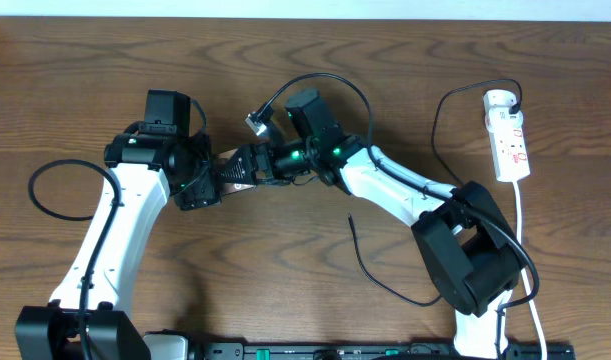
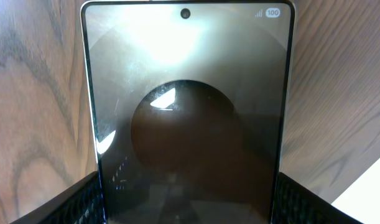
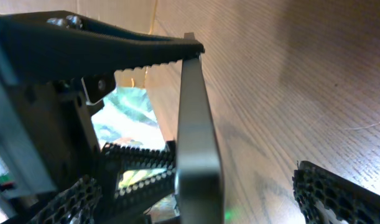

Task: Plug charger to phone and switch on socket
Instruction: 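Move the right gripper from rest toward the phone held by left, then close the right gripper on the phone's side edge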

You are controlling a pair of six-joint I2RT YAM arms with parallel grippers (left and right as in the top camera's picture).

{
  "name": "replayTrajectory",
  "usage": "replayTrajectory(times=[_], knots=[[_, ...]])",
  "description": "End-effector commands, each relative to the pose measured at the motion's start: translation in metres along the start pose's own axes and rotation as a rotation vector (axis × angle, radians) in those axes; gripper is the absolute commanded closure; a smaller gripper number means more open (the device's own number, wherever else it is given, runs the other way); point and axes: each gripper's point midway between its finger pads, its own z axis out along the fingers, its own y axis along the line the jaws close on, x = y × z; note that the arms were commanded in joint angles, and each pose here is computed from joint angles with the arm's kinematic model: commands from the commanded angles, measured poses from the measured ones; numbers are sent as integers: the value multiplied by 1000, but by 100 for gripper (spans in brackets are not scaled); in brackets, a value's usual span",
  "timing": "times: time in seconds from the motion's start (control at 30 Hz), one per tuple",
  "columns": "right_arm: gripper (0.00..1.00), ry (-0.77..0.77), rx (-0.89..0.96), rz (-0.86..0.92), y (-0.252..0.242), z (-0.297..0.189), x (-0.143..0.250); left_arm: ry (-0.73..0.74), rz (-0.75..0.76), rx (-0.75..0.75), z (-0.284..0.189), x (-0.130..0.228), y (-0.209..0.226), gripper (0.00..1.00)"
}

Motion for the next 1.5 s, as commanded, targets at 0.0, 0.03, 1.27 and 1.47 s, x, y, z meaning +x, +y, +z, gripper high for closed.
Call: replayTrajectory(times=[0.0,0.03,1.27,1.47], knots=[[3,-18,27,-40,0,7,-3,46,-7,-7,-3,9,1,93],[4,-20,29,-39,0,7,-3,46,-7,-7,-3,8,1,92],[36,-58,87,-67,-4,17,-5,96,33,-49,-4,16,11,93],[41,-59,87,-56,-4,17,-5,96,33,-49,-4,16,11,93]])
